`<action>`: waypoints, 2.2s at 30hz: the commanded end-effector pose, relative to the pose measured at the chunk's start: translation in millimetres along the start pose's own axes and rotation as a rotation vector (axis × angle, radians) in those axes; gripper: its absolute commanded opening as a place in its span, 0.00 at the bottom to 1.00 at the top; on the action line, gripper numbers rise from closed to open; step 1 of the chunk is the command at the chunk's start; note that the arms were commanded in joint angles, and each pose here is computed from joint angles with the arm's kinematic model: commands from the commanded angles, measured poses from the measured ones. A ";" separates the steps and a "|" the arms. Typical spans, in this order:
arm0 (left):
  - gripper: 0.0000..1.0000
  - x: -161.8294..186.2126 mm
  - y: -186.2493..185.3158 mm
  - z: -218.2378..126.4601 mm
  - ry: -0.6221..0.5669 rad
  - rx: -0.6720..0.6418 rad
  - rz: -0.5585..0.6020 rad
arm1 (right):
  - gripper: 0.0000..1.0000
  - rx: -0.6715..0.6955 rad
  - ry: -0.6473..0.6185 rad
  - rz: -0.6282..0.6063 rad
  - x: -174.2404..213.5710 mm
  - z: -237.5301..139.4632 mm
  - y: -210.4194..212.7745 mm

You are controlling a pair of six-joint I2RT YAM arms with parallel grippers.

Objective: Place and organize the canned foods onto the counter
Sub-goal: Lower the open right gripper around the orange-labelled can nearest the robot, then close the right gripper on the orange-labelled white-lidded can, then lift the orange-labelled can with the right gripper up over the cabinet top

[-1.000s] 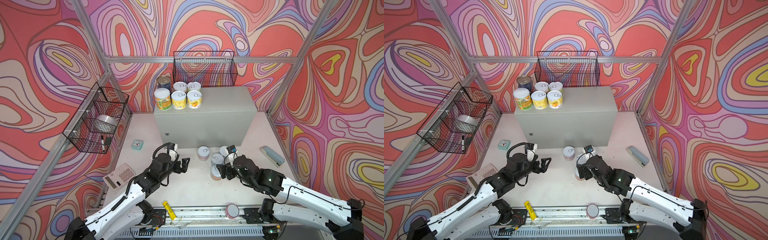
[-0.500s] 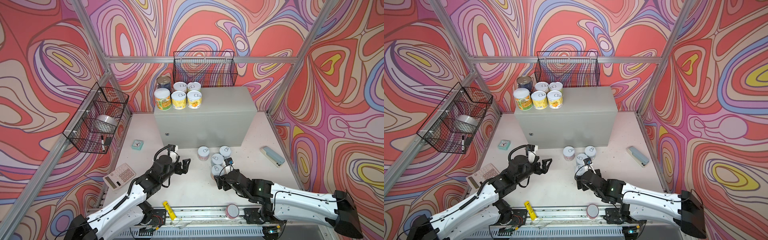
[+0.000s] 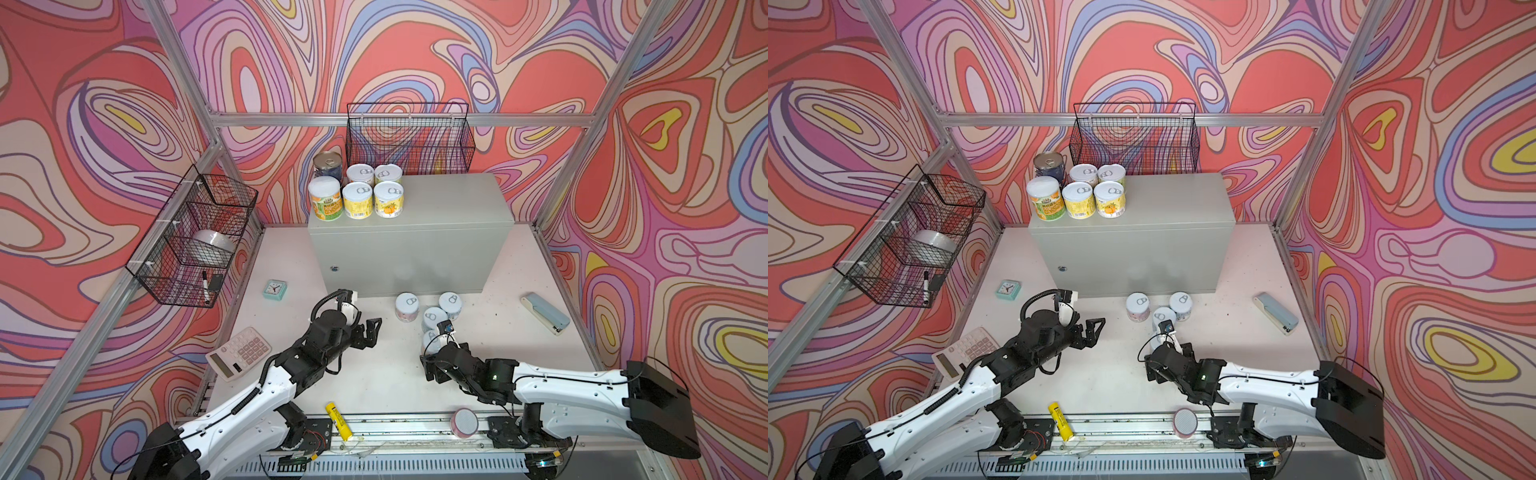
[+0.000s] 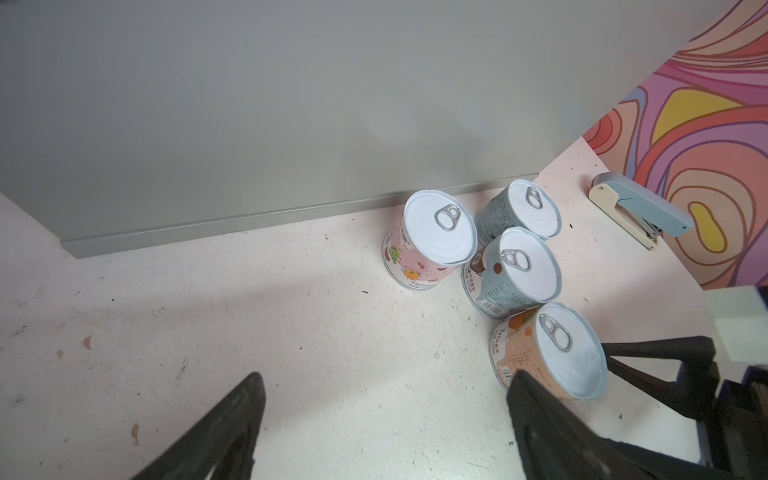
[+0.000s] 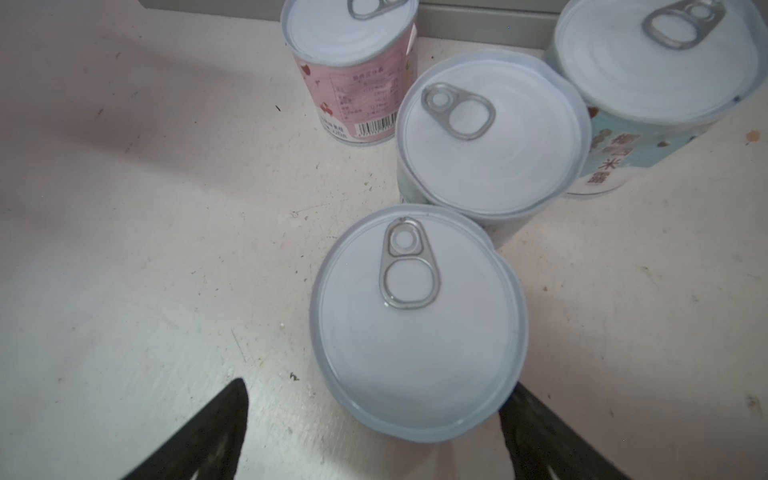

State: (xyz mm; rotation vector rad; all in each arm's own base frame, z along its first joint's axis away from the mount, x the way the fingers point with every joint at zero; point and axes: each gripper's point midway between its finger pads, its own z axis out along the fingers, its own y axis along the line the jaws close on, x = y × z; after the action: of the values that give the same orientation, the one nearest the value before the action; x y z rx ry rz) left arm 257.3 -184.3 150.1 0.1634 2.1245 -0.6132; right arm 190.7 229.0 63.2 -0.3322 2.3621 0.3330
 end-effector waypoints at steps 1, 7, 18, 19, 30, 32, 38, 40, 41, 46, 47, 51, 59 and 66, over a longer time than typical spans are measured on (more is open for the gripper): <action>0.93 -1.3 -1.5 1.3 -0.016 0.006 -0.009 | 0.97 0.009 -0.010 0.015 -6.5 7.7 2.3; 0.93 -1.5 1.2 0.9 -0.022 -0.007 -0.011 | 0.96 0.003 -0.007 0.022 -10.2 20.1 -3.0; 0.93 1.5 5.4 3.1 -0.020 -0.025 -0.033 | 0.93 0.001 0.031 0.025 -8.5 41.6 -5.5; 0.93 1.1 5.6 3.3 -0.021 -0.027 -0.034 | 0.92 0.012 0.037 0.035 -8.6 43.2 -8.1; 0.93 5.2 8.8 5.9 -0.005 -0.043 -0.044 | 0.88 0.000 0.056 0.029 -4.2 53.1 -7.8; 0.93 4.9 9.5 6.3 -0.008 -0.047 -0.050 | 0.86 0.004 0.061 0.030 -3.2 54.7 -8.5; 0.93 7.3 11.2 7.8 -0.006 -0.052 -0.054 | 0.78 0.009 0.062 0.032 -3.6 54.9 -9.6; 0.92 8.5 11.2 8.2 -0.003 -0.052 -0.053 | 0.74 0.010 0.058 0.034 -3.9 53.8 -10.3; 0.92 8.3 11.8 8.2 -0.005 -0.055 -0.053 | 0.72 0.010 0.056 0.035 -4.4 53.4 -10.3; 0.92 8.4 12.7 9.1 -0.005 -0.058 -0.049 | 0.57 0.009 0.052 0.036 -6.3 50.9 -10.5; 0.93 8.7 11.8 9.5 -0.003 -0.055 -0.046 | 0.53 0.010 0.049 0.033 -8.0 50.0 -10.2; 0.93 6.1 10.6 9.7 0.001 -0.057 -0.030 | 0.00 -0.030 0.043 0.025 -12.9 40.8 -4.3; 0.92 -9.7 4.1 0.3 -0.010 -0.054 0.011 | 0.00 -0.098 0.028 0.032 -32.5 -6.8 4.5; 0.92 -32.3 -15.3 -6.3 0.012 -0.016 0.053 | 0.00 -0.124 0.042 -0.051 -108.2 -72.8 30.6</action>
State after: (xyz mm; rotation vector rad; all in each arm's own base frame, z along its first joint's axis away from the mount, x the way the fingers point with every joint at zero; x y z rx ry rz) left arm 270.3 -186.0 176.4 0.1556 2.1116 -0.5677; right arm 209.3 244.7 149.0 -0.3999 2.4079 0.4609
